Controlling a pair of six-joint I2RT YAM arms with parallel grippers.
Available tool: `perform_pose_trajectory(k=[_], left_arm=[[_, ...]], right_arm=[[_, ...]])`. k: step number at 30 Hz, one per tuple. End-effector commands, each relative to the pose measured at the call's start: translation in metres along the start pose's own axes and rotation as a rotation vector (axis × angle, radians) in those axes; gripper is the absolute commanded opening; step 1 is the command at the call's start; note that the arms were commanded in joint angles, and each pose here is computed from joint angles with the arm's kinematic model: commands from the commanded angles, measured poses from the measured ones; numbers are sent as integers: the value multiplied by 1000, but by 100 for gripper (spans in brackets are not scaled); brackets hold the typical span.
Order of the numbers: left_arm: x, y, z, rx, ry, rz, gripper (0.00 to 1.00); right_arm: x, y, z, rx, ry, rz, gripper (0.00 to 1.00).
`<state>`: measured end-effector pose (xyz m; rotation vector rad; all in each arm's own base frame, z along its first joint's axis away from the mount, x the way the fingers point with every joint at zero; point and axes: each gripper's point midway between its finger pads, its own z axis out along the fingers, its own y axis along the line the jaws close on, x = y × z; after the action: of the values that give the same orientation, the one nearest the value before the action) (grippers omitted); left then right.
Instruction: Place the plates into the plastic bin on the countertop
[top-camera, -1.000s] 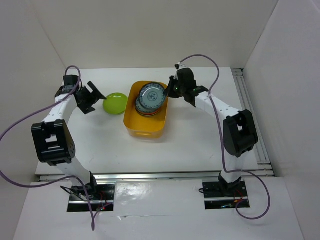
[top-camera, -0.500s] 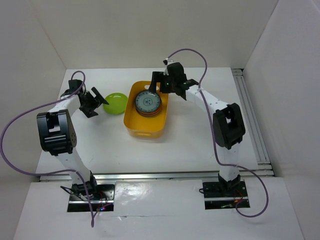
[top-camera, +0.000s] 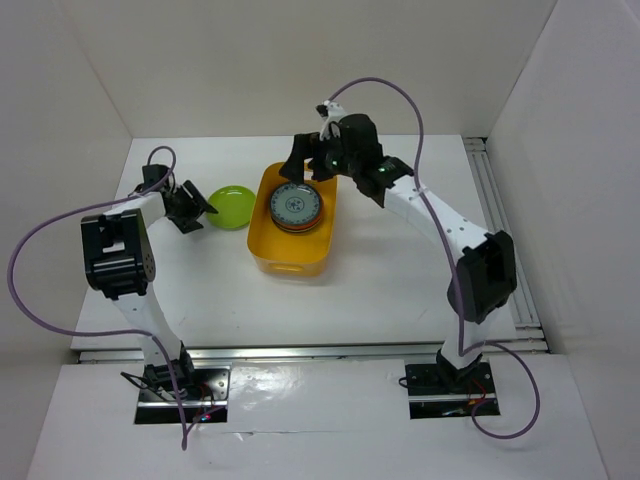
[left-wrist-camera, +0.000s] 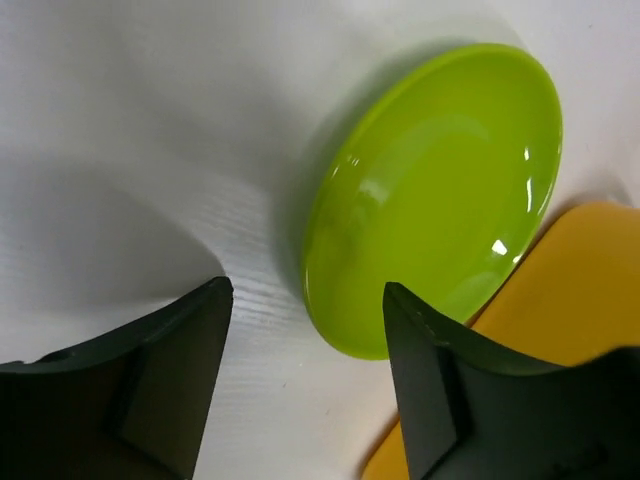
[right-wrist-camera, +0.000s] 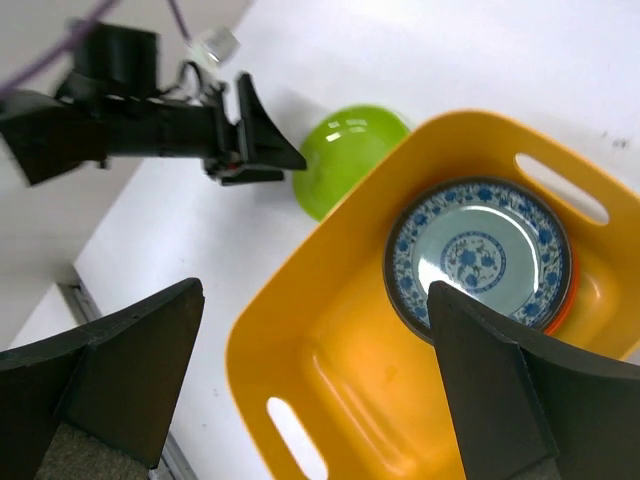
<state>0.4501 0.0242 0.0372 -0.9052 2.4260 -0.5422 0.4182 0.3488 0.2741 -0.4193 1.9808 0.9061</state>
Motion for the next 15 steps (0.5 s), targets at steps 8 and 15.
perform_pose_trajectory(k=[8,15], left_arm=[[15,13,34,-28,39,12,46],[9,18,40,-65,39,-2,0]], right_arm=[[-44,-4,-71,11,-149,-28,100],[-42,-23,-94,46,-174,15,100]])
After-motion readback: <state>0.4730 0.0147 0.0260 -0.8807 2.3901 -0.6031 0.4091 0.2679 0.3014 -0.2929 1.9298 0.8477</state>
